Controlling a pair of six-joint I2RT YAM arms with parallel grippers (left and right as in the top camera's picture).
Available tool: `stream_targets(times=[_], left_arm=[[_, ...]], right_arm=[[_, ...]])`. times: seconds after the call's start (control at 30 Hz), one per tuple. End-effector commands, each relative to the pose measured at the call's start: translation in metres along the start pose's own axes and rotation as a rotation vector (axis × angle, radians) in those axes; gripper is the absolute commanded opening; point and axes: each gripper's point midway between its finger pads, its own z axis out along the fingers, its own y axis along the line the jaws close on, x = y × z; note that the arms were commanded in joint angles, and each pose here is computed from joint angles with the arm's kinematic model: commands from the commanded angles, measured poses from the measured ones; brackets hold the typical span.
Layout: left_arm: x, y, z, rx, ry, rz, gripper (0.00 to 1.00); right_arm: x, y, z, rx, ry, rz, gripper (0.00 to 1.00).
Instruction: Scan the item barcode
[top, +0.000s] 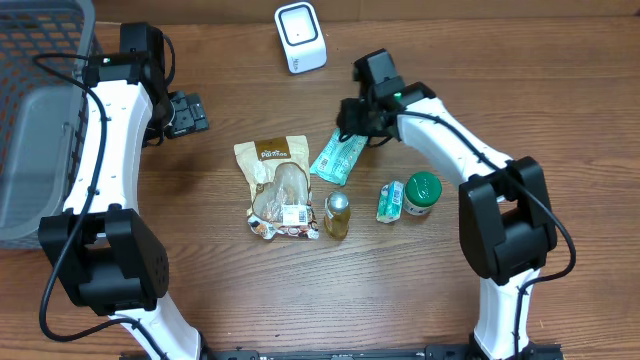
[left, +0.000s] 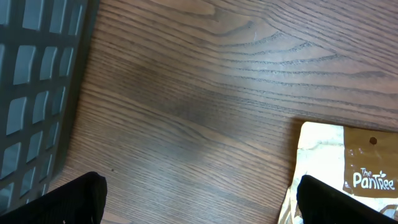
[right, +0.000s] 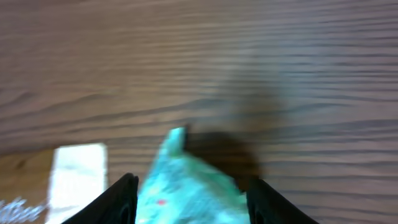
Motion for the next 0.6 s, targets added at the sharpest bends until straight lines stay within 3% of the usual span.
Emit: stream_targets(times=[0.0, 0.2, 0.57], left_arm=[[-0.005, -0.001, -0.010, -0.002, -0.035, 0.006, 0.99], [-0.006, -0.001, -0.010, -0.002, -0.035, 0.006, 0.99], [-0.006, -0.001, -0.010, -0.001, -0.035, 0.006, 1.00]], right_arm=[[-0.009, -0.007, -0.003, 0.038, -0.034, 0.028, 0.54], [0.011, -0.014, 0.016, 0.050, 0.038, 0.067, 0.55], [0.035, 0.034, 0.022, -0.220, 0.170, 0.037, 0.55]])
